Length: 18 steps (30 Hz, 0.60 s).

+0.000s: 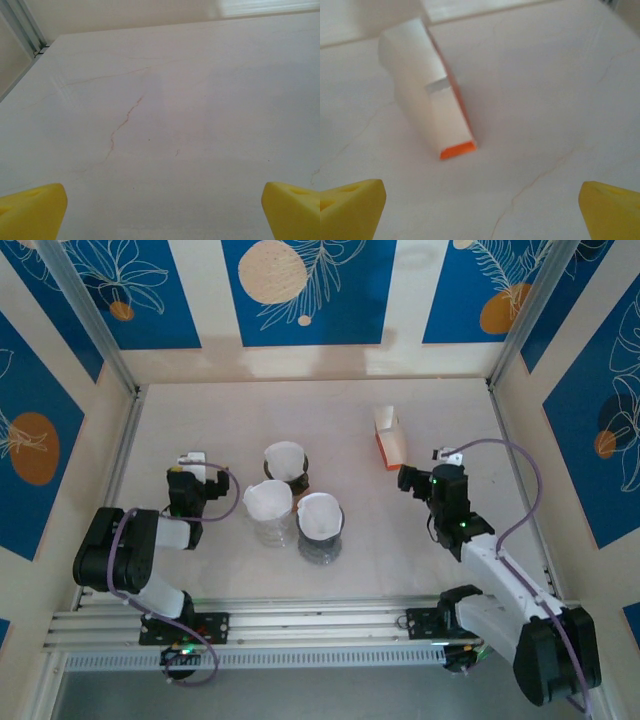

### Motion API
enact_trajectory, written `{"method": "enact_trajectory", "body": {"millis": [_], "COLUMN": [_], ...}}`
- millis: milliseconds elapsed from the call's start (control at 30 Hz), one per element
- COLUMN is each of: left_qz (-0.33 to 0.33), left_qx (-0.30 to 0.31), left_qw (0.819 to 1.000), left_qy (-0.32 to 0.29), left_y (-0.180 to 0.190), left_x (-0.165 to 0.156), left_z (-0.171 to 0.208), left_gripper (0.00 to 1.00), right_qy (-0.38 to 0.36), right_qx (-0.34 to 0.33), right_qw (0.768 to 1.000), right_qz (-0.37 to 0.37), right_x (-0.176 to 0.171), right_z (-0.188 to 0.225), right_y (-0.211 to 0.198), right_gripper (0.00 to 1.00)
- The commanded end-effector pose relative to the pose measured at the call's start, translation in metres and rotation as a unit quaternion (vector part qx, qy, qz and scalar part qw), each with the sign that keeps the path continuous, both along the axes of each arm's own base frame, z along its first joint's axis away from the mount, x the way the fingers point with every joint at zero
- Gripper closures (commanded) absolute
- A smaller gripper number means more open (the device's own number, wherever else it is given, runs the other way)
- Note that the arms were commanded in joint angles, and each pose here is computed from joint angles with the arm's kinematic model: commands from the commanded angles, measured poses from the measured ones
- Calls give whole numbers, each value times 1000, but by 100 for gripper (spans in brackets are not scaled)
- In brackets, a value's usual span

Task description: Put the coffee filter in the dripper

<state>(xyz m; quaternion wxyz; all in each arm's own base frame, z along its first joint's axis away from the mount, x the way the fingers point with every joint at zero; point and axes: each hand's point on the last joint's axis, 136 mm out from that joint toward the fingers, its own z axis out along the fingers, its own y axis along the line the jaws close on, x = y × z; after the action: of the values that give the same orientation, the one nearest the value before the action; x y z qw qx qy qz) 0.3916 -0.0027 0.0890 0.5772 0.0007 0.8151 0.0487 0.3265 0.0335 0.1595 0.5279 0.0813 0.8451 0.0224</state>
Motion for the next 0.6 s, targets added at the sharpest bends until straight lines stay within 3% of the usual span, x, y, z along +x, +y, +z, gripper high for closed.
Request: {"method": "enact_trajectory", "body": {"millis": [0, 400, 567], "left_qz": [3, 2, 3], "left_qx": [2, 3, 3], "left_qw": [1000, 1000, 1000], "left_qy": [-10, -9, -10], "left_y": [0, -1, -1], "left_x": [1, 1, 2], "left_z": [4, 4, 4], "left_gripper": [0, 0, 0], "right_qy": [-65, -42, -49], "right_qx": [-42, -26, -9], "right_qw": [997, 999, 995], "right_qz": [22, 15, 84], "right_x": [24, 60, 70], "right_z": [17, -42, -65], "right_y": [-1, -28, -12], "right_gripper": [1, 1, 1]}}
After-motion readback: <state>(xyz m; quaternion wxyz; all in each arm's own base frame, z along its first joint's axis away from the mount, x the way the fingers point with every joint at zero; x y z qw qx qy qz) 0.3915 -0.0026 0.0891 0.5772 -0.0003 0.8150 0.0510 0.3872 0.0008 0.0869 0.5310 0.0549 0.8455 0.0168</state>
